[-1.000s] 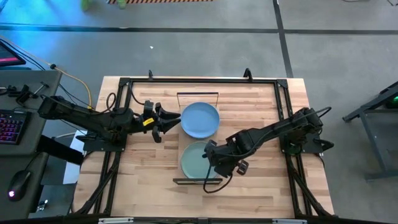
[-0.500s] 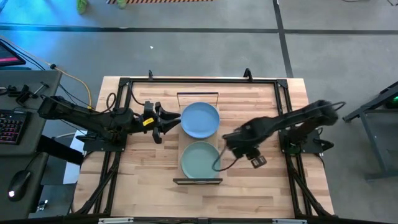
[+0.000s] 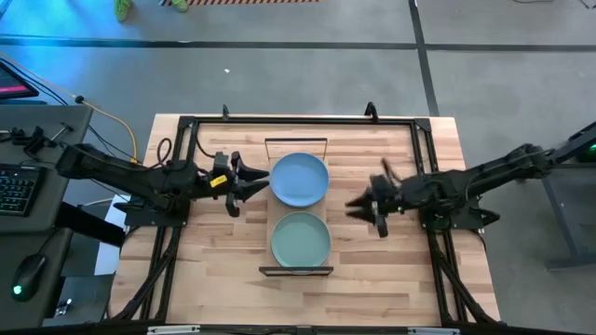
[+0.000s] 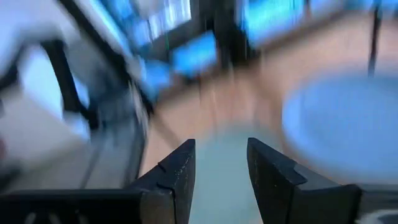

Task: Place and stack plates onto a shelf
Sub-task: Return to Home Position

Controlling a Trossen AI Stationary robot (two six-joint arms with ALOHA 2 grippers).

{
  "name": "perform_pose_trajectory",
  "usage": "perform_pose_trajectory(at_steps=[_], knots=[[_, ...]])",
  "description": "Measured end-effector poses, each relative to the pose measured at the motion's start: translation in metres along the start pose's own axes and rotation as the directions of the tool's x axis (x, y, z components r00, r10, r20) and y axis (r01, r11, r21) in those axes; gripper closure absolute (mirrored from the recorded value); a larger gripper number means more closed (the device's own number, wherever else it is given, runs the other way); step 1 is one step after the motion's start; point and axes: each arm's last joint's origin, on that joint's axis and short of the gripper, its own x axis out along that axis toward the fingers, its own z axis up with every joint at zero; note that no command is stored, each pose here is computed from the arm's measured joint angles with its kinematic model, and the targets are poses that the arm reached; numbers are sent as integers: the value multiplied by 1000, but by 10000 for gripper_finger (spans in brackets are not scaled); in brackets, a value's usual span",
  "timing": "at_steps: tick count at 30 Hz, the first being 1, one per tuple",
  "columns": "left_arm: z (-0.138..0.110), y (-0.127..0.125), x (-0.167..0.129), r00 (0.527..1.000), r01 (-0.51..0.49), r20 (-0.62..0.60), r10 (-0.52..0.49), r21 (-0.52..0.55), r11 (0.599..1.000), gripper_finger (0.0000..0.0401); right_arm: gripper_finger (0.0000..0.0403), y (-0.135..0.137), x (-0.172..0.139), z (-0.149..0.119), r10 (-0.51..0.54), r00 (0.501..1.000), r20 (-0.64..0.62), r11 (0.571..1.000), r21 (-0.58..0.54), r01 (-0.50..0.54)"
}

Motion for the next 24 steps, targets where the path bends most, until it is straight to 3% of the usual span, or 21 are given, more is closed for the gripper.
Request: perform_pose_trajectory(at_steps=[2,6,11,14,17,24], knots=[[5,0,-4,1000,7,21,-8,12,1000,266,279,1,-2,10,7,985,173,999,-34,-2],[12,0,-12,1000,8,25,-9,29,1000,284,279,1,-4,25,1,946,324,987,-153,51],[18,2,-24,1000,8,11,-9,43,999,344,292,1,-7,39,-26,929,368,978,-184,100],[22,2,-30,999,40,15,-41,68,997,389,335,1,-9,46,-30,924,382,973,-199,114],[29,5,-34,998,52,38,-56,92,994,393,390,0,-10,51,-31,929,368,970,-213,117],[43,28,-37,997,47,60,-57,150,988,400,400,-6,-10,55,-23,935,355,970,-217,107]])
